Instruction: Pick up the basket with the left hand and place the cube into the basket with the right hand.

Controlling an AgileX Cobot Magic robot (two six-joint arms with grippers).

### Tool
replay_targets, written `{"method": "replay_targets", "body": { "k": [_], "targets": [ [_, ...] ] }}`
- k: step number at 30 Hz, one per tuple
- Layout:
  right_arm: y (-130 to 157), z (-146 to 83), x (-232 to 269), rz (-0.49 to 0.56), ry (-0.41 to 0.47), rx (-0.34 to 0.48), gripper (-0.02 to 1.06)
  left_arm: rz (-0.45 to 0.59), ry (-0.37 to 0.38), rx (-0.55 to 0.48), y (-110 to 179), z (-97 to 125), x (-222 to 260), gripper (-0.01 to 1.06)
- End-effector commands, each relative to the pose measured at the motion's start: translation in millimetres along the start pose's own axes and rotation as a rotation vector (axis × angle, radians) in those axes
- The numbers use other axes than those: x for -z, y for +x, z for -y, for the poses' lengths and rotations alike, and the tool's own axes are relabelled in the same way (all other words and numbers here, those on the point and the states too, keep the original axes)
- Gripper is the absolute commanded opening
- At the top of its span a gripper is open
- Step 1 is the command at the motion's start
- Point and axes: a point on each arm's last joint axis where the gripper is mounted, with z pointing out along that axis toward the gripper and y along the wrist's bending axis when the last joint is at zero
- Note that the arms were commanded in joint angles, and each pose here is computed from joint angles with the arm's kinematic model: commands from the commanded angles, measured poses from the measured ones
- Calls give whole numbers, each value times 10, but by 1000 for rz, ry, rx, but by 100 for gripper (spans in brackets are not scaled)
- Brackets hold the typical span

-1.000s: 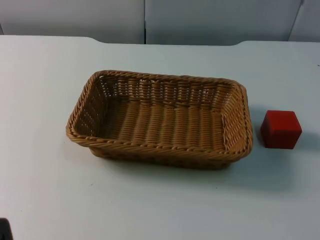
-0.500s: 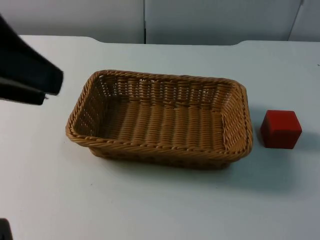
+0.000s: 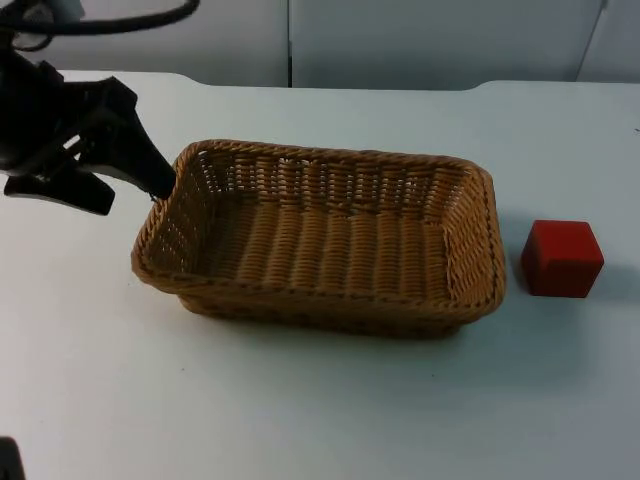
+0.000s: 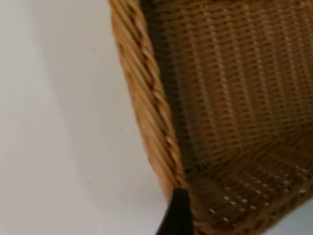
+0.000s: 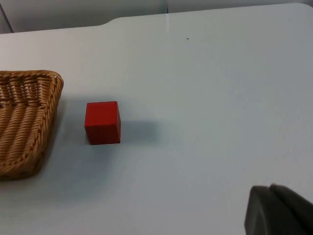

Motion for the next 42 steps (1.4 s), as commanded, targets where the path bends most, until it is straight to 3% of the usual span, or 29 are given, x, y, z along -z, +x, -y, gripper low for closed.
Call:
{"method": "replay_targets", "body": {
  "k": [1, 8, 15, 19, 22, 24, 25, 26, 27, 34, 42],
  "targets": [
    [7, 0, -15, 6, -2, 9, 0, -4, -21, -31, -68, -49, -64, 68],
    [7, 0, -15, 6, -2, 9, 0, -4, -57, -47, -220, -222, -249, 68],
    [7, 0, -15, 6, -2, 9, 0, -13, 0, 18, -211, -308, -494, 68],
    [7, 0, -15, 6, -2, 9, 0, -4, -3, 25, -191, -343, -637, 66],
    [7, 0, -15, 6, -2, 9, 0, 1, -40, 36, -165, -394, -763, 50],
    [7, 0, -15, 6, -2, 9, 0, 18, -46, 75, -160, -435, -814, 21],
    [7, 0, -15, 6, -2, 9, 0, 18, -46, 75, -160, -435, -814, 21],
    [7, 0, -15, 6, -2, 9, 0, 27, -55, 80, -168, -449, -809, 3],
    [7, 0, -15, 6, -2, 9, 0, 33, -64, 78, -173, -463, -804, 0],
    [7, 0, -15, 6, -2, 9, 0, 70, -46, 158, -237, -501, -590, 0],
    [7, 0, -15, 6, -2, 9, 0, 110, 15, 165, -349, -288, -281, 0]
  ]
}}
